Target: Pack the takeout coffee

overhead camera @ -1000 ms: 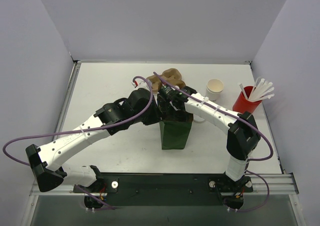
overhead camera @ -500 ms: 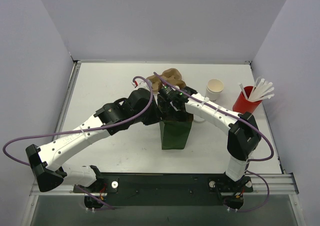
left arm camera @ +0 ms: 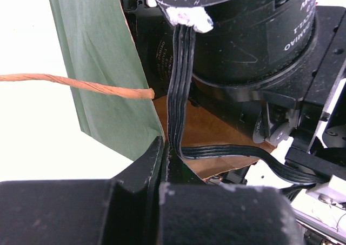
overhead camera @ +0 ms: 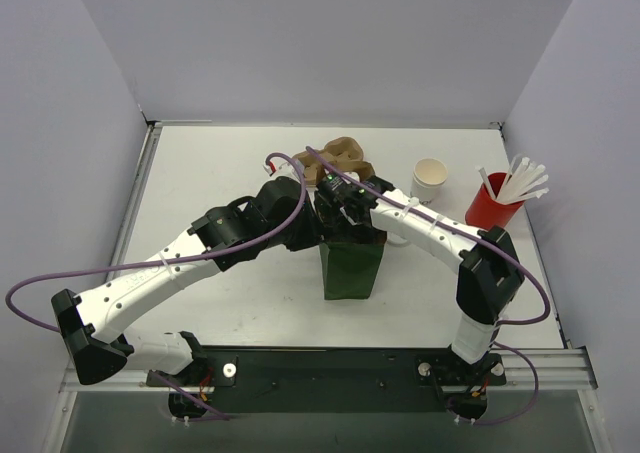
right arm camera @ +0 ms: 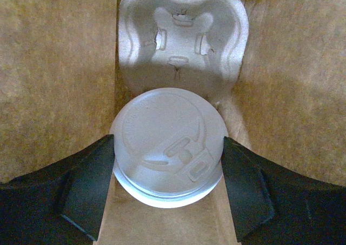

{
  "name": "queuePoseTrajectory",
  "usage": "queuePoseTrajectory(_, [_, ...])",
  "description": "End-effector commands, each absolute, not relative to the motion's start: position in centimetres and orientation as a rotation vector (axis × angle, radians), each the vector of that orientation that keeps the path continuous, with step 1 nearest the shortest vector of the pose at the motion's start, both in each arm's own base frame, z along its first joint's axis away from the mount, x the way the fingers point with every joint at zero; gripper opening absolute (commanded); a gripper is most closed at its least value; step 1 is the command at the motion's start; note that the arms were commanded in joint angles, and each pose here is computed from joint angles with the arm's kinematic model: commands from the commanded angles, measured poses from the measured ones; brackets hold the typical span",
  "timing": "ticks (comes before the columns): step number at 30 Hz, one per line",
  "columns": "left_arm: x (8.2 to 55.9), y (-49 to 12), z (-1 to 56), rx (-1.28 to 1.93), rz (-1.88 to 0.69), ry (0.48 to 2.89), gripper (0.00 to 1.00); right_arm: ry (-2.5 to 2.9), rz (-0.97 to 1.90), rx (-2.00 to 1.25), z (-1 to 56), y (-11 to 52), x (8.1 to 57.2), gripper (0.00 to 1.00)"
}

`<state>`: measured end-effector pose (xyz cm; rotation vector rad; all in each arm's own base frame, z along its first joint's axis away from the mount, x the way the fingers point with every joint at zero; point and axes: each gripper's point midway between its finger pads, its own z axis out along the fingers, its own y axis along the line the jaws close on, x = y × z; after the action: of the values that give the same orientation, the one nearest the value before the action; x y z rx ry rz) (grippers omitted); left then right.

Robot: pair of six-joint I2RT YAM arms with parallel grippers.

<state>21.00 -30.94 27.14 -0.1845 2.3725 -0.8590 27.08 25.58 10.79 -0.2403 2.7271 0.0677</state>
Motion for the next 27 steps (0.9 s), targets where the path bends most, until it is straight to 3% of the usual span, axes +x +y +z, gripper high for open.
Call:
queuePoseTrajectory(1, [22.27,-31.49,29.59,-0.213,-0.937,2.267,0.0,2.747,-0.08,-0.265,10.64,23.0,25.59,0.5])
queuePoseTrajectory(27, [22.23,-31.68,29.15,-0.212,-0.937,2.282,0.0,2.745,-0.114,-0.276,9.83,22.9,25.39,0.5])
